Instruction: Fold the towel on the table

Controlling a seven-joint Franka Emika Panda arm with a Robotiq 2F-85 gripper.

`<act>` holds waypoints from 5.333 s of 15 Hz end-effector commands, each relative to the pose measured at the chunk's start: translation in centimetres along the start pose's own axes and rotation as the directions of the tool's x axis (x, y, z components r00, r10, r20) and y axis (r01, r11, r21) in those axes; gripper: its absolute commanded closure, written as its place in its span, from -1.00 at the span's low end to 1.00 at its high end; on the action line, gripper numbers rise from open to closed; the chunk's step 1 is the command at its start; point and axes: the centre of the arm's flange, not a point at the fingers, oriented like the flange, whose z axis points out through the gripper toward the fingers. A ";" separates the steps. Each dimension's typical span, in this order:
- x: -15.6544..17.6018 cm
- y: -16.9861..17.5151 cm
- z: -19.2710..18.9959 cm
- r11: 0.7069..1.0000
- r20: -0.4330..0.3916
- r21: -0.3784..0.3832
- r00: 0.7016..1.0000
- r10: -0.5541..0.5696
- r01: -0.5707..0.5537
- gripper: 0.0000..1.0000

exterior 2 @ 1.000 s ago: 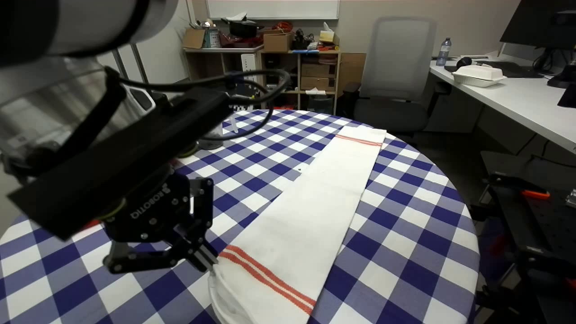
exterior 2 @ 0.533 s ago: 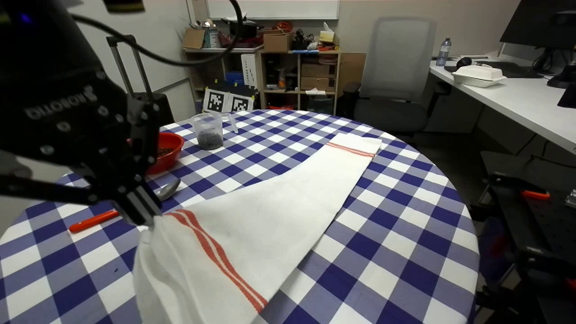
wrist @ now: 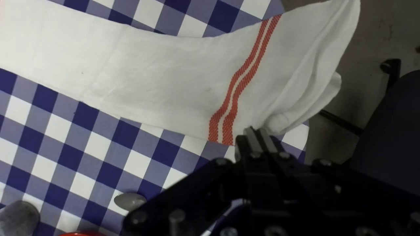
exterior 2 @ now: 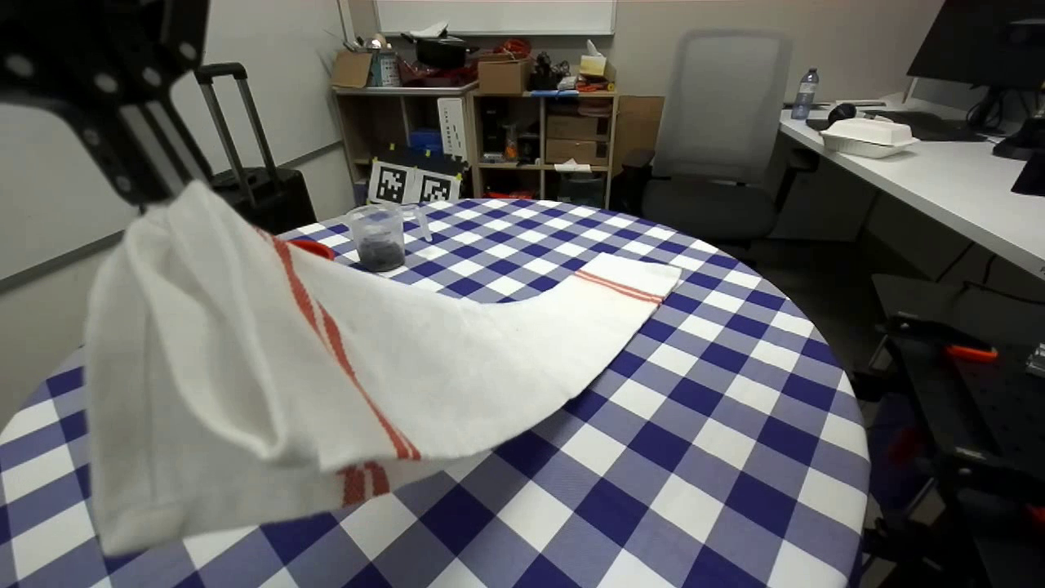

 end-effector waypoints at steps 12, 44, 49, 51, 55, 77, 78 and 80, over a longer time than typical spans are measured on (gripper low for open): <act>-2.1 12.8 -6.5 1.000 -0.008 -0.028 1.000 -0.004 0.003 0.99; -14.1 45.6 0.1 0.849 0.248 -0.527 0.950 0.191 -0.033 0.99; -14.5 46.8 1.2 0.824 0.285 -0.566 0.936 0.206 -0.009 0.99; -13.7 45.6 2.3 0.829 0.305 -0.559 0.933 0.190 0.015 0.99; -11.9 41.3 4.7 0.847 0.342 -0.525 0.932 0.122 0.082 0.99; -2.9 27.3 14.5 0.961 0.376 -0.207 0.922 -0.096 0.184 0.99; -2.6 28.0 14.7 0.966 0.373 -0.195 0.924 -0.087 0.170 0.99; -2.8 29.5 14.3 0.968 0.372 -0.189 0.924 -0.086 0.166 0.99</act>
